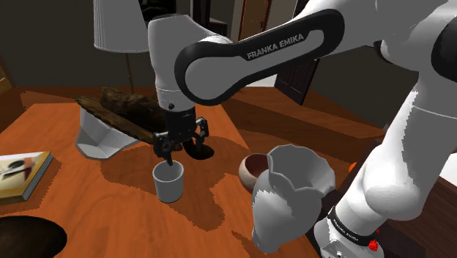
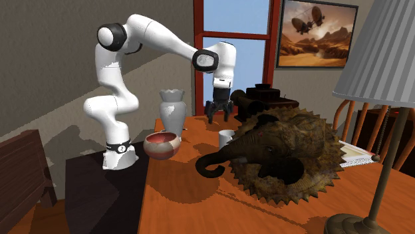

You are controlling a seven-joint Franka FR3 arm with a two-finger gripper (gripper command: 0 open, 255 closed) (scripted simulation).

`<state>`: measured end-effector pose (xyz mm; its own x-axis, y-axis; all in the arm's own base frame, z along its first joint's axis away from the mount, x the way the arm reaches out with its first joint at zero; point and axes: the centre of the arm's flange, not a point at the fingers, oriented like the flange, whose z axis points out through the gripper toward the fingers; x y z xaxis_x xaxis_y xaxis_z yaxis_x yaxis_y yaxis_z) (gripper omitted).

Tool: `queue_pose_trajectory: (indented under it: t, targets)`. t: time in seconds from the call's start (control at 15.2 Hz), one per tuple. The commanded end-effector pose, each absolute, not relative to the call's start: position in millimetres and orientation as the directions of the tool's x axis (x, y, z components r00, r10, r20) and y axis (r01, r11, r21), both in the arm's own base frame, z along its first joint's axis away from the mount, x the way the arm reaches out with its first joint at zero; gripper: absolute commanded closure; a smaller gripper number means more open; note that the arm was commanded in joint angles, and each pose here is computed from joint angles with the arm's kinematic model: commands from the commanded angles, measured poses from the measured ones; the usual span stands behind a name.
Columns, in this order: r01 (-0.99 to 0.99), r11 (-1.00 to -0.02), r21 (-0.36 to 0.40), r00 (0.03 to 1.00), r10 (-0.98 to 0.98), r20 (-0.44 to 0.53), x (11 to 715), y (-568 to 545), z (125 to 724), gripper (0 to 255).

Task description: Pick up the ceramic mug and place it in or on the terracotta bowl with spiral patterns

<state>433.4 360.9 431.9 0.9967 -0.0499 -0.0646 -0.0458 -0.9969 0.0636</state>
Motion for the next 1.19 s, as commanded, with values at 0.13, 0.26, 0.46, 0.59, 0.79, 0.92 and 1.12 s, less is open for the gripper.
queue_pose_trajectory:
  t: [0.13,0.26,0.46,0.59,0.79,0.92,1.12]
  targets:
    - [-0.055,-0.996,0.065,0.995,-0.06,-0.077,451,405,408,0]
    - [-0.059,-0.996,0.066,0.995,-0.064,-0.083,460,427,396,0]
    - [-0.061,-0.996,0.067,0.994,-0.067,-0.087,465,442,382,0]
    - [-0.061,-0.996,0.067,0.994,-0.067,-0.087,464,442,371,0]
    - [-0.061,-0.996,0.067,0.994,-0.067,-0.087,463,441,355,0]
    - [-0.061,-0.996,0.067,0.994,-0.067,-0.087,462,440,347,0]
    - [-0.061,-0.996,0.067,0.994,-0.067,-0.087,462,440,347,0]
